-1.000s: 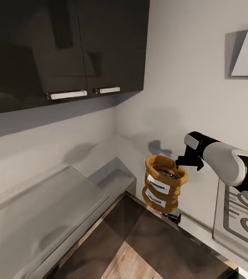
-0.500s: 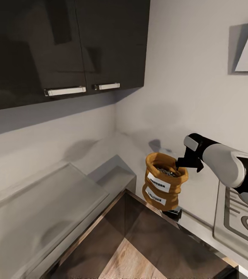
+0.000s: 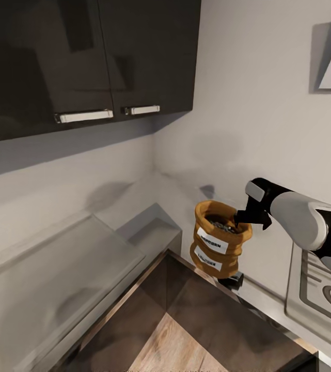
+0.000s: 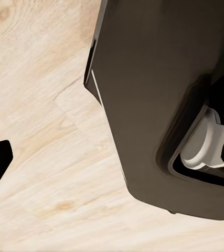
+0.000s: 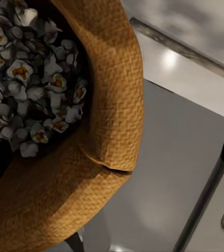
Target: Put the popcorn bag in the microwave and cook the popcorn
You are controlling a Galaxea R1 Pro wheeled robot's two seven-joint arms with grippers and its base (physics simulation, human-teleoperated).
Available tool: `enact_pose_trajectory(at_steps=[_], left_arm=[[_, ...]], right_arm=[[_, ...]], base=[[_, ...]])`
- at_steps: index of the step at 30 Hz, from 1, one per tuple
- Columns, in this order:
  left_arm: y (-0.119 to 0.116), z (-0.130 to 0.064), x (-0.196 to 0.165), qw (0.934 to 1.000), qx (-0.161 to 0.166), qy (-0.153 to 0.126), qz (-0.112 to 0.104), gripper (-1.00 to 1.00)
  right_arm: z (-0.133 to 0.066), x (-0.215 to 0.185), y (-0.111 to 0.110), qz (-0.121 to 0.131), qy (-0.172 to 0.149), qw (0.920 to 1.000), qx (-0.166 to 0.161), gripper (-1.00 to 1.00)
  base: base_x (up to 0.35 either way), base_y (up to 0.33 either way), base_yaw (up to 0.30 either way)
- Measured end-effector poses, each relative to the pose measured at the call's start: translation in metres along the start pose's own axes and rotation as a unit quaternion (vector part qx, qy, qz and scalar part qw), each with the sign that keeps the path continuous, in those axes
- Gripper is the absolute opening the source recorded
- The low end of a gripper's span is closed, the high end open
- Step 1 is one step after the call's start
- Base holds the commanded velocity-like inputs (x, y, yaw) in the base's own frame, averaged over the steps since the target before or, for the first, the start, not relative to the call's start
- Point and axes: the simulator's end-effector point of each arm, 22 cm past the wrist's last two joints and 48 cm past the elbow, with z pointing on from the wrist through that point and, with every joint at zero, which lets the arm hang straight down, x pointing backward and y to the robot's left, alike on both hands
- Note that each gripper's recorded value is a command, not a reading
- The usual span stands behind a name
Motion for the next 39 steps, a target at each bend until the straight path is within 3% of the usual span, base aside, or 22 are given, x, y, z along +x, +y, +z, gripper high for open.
enact_pose_trajectory(at_steps=[39], left_arm=[[0.007, -0.001, 0.022, 0.9996, -0.009, 0.029, 0.001, 1.00]], right_arm=[[0.043, 0.013, 0.007, -0.007, 0.033, 0.9994, 0.006, 1.00]], base=[[0.000, 0.000, 0.000]])
